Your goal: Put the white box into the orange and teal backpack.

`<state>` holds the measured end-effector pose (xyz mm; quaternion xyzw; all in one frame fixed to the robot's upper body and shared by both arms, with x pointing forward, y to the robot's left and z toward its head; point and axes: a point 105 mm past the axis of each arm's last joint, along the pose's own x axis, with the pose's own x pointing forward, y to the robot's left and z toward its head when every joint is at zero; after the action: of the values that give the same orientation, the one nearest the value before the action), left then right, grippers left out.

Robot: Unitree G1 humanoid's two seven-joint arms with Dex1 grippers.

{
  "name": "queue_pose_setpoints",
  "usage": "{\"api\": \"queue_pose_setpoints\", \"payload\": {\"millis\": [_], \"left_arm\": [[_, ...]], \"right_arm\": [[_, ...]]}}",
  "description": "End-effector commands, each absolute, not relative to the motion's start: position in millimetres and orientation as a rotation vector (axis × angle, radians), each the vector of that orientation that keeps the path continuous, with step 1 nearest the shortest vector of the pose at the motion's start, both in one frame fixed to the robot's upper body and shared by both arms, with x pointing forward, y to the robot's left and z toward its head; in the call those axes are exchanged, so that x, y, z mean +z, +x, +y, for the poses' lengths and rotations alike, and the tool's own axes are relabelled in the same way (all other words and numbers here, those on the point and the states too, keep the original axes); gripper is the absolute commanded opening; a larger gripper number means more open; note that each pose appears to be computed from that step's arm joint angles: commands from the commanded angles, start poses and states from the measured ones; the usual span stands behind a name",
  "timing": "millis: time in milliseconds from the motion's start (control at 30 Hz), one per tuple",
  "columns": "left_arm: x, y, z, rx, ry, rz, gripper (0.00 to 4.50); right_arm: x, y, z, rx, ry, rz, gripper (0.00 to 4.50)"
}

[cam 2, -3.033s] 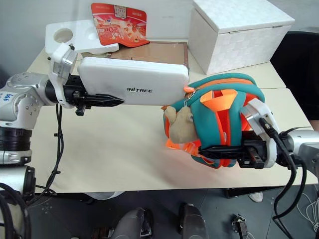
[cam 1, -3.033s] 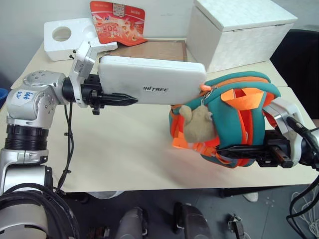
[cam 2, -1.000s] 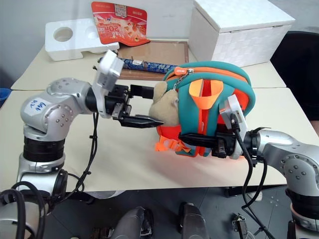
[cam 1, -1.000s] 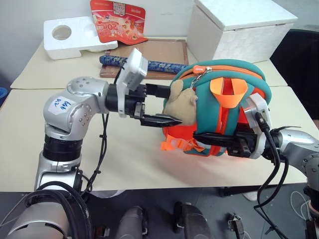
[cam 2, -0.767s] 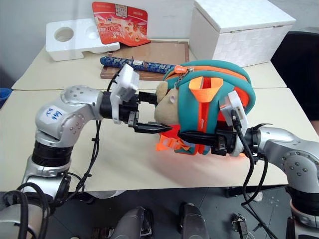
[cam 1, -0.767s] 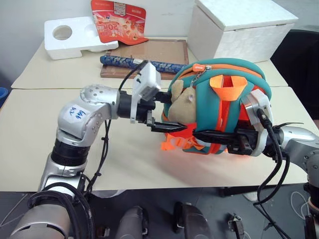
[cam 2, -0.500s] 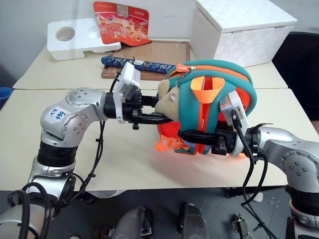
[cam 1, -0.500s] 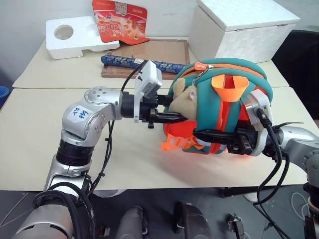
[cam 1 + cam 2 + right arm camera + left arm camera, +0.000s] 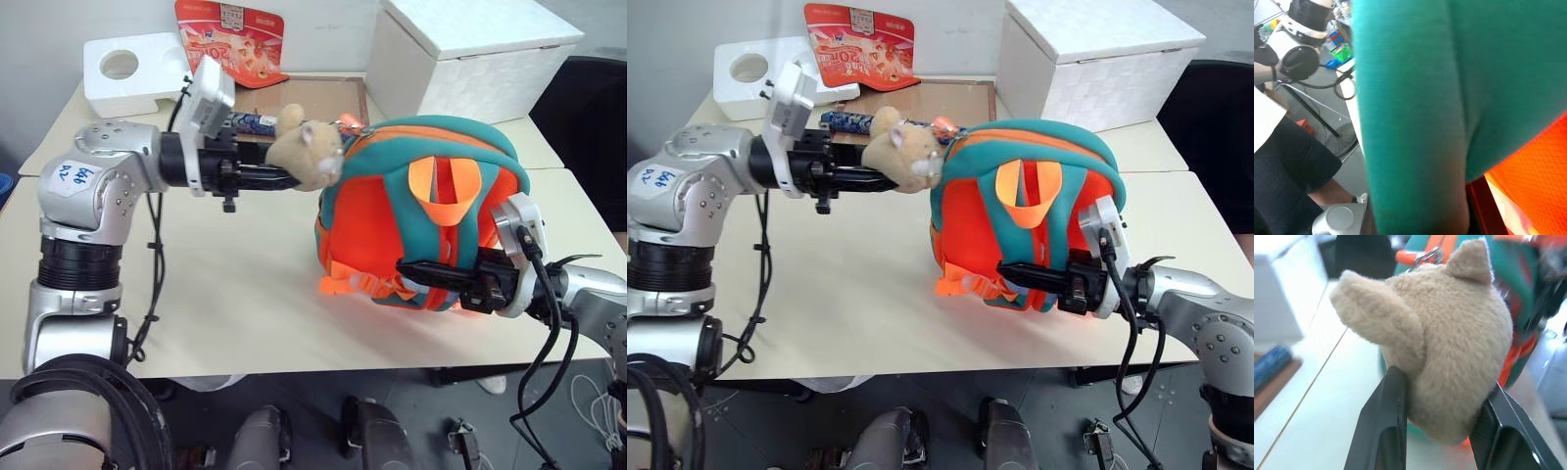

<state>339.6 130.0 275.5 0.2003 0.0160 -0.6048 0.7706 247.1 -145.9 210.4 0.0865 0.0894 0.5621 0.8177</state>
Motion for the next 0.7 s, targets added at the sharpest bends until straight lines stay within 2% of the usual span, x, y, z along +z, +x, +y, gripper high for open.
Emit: {"api": "queue_pose_setpoints", "payload": {"millis": [33, 200, 267, 333, 400, 433, 600, 700], "left_arm": [[235.6, 353.7, 146.6, -1.249, 0.64, 0.129, 1.2], [174.5, 357.7, 133.3, -1.296, 0.869, 0.202, 1.2], [155.0, 357.3, 119.1, -1.317, 0.886, 0.2, 1.2], [145.1, 354.7, 107.0, -1.34, 0.865, 0.193, 1.2], [148.6, 351.9, 99.3, -1.354, 0.767, 0.185, 1.2], [154.0, 350.7, 97.6, -1.357, 0.707, 0.177, 1.89], [178.6, 338.4, 115.8, -1.354, 0.486, 0.186, 3.39], [196.2, 326.8, 144.6, -1.321, 0.347, 0.196, 4.29]], "right_arm": [[220.1, 241.7, -150.1, 1.188, 0.155, 0.135, 0.0], [221.1, 240.9, -150.8, 1.178, 0.16, 0.126, 0.0], [221.5, 241.9, -151.7, 1.169, 0.152, 0.121, 0.0], [220.3, 247.6, -154.2, 1.129, 0.121, 0.113, 0.0], [215.6, 256.4, -158.5, 1.07, 0.069, 0.124, 0.0], [212.1, 259.7, -161.4, 1.047, 0.039, 0.14, 0.31], [214.1, 259.6, -182.8, 1.016, -0.043, 0.174, 1.89], [225.9, 251.5, -212.9, 0.992, -0.083, 0.208, 2.88]]}}
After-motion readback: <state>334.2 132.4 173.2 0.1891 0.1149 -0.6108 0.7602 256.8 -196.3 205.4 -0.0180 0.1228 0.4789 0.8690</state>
